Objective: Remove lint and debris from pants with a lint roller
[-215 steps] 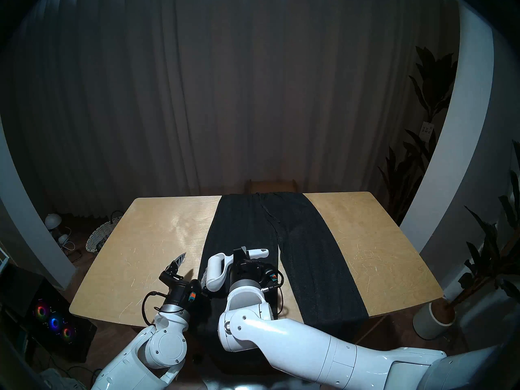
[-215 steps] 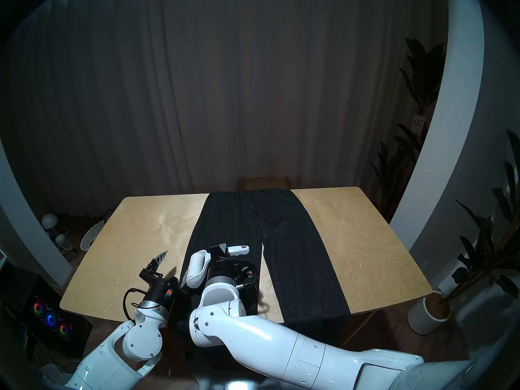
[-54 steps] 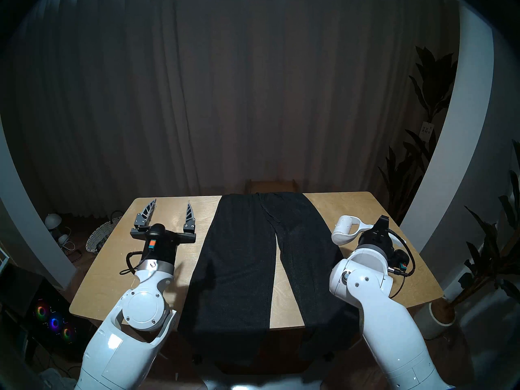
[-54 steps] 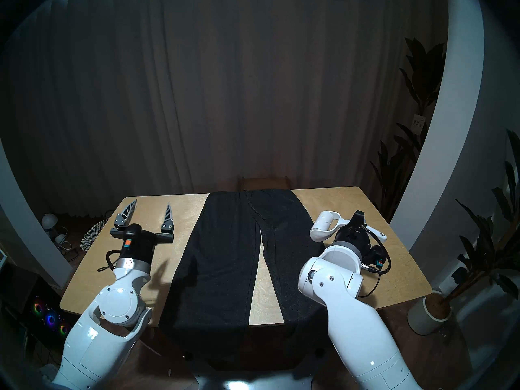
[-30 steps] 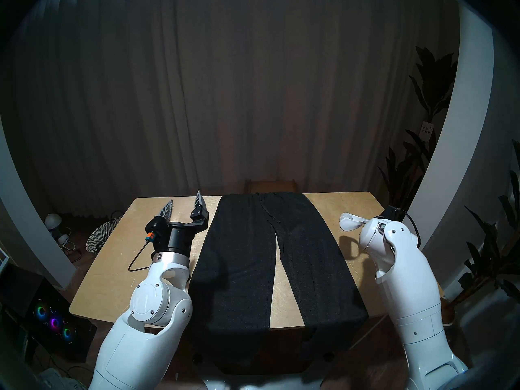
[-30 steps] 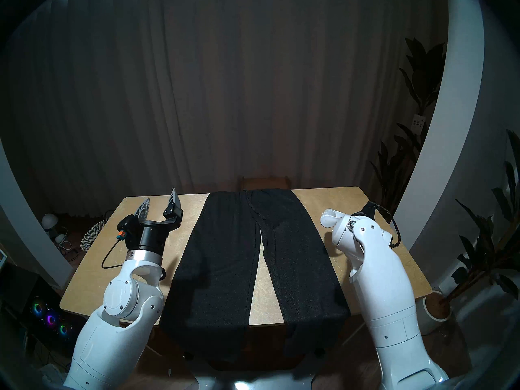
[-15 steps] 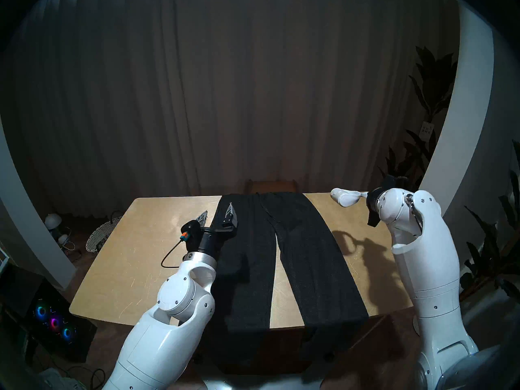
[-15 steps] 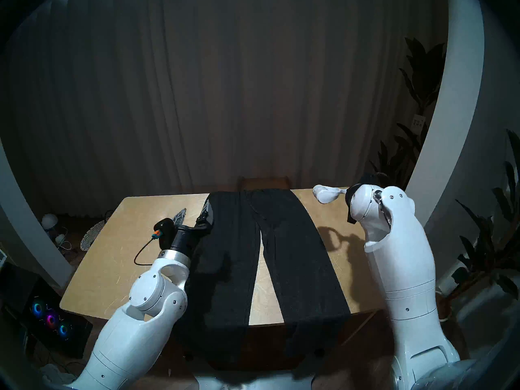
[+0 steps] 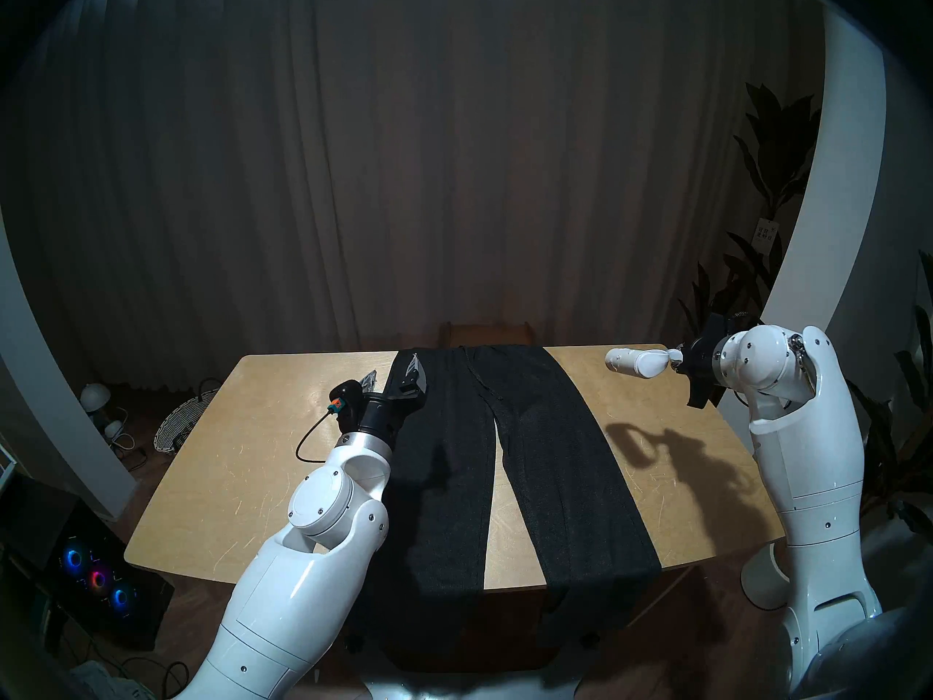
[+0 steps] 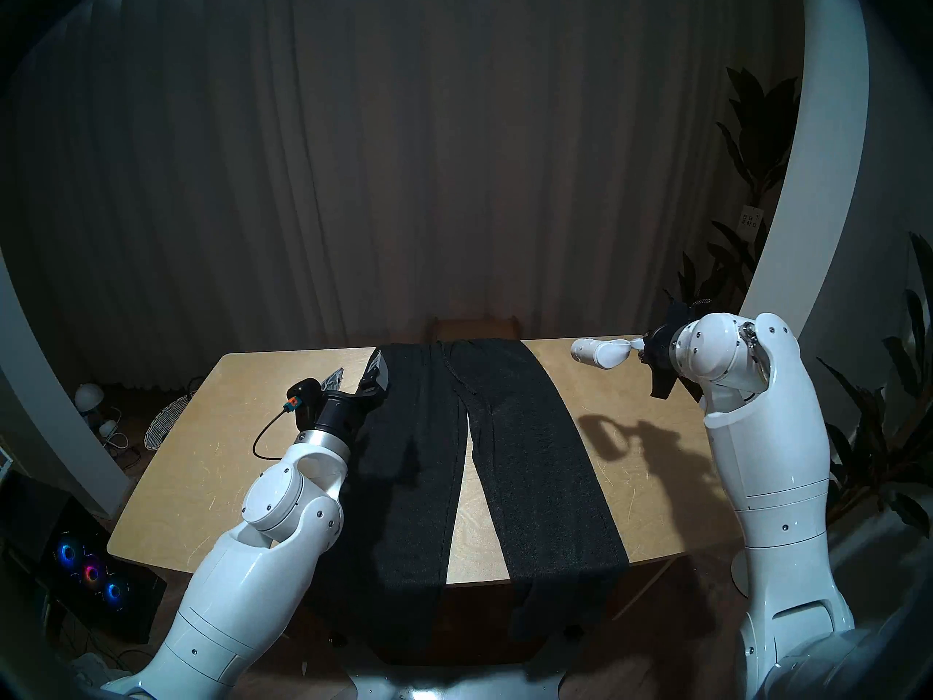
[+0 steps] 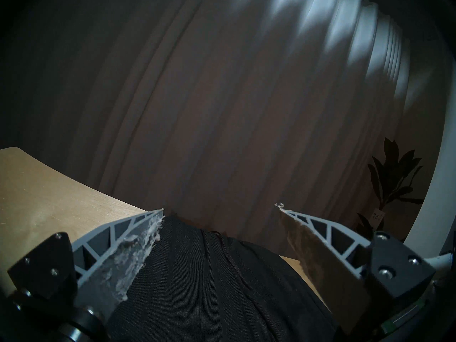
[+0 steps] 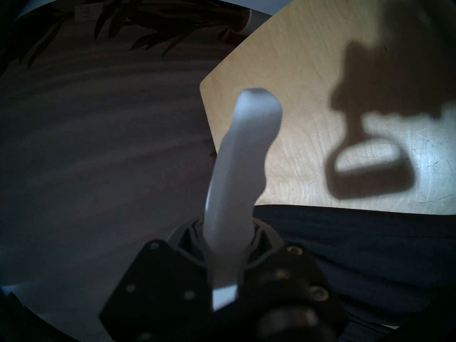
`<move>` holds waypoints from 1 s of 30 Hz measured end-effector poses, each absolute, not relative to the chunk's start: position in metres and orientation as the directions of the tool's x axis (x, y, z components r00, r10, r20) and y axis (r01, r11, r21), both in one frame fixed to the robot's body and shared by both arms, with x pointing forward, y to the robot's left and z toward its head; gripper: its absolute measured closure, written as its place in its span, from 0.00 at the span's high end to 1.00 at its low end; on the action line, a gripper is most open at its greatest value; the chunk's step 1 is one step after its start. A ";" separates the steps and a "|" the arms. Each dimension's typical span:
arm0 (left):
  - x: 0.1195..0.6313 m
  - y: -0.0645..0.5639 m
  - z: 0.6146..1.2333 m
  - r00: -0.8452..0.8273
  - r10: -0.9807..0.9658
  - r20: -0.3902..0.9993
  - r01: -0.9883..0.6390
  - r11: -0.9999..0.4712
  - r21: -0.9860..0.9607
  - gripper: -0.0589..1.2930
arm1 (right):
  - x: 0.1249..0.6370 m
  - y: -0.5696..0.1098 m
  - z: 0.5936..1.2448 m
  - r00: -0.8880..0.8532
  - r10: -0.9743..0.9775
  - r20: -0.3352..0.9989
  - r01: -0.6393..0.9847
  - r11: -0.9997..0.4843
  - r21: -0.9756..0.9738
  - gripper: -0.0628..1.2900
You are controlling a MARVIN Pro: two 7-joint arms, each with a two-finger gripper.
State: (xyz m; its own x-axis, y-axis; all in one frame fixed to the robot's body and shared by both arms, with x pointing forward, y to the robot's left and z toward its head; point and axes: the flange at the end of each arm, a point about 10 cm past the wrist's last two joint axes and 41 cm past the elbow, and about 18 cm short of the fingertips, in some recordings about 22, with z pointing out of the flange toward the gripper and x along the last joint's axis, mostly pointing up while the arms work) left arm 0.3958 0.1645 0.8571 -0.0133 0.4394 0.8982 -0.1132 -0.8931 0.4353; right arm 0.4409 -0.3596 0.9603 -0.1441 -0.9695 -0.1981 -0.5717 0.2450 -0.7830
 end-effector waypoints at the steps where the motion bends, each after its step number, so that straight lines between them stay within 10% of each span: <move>1: 0.398 0.166 0.858 -0.013 0.441 0.897 -0.112 -0.892 0.437 0.94 | 0.442 -0.365 0.958 -0.131 -0.968 -0.214 -0.580 0.250 -0.775 0.11; 30: 0.410 0.189 0.865 -0.003 0.465 0.885 -0.122 -0.879 0.461 0.93 | 0.421 -0.399 0.923 0.142 -0.990 0.018 -0.419 -0.077 -0.905 0.11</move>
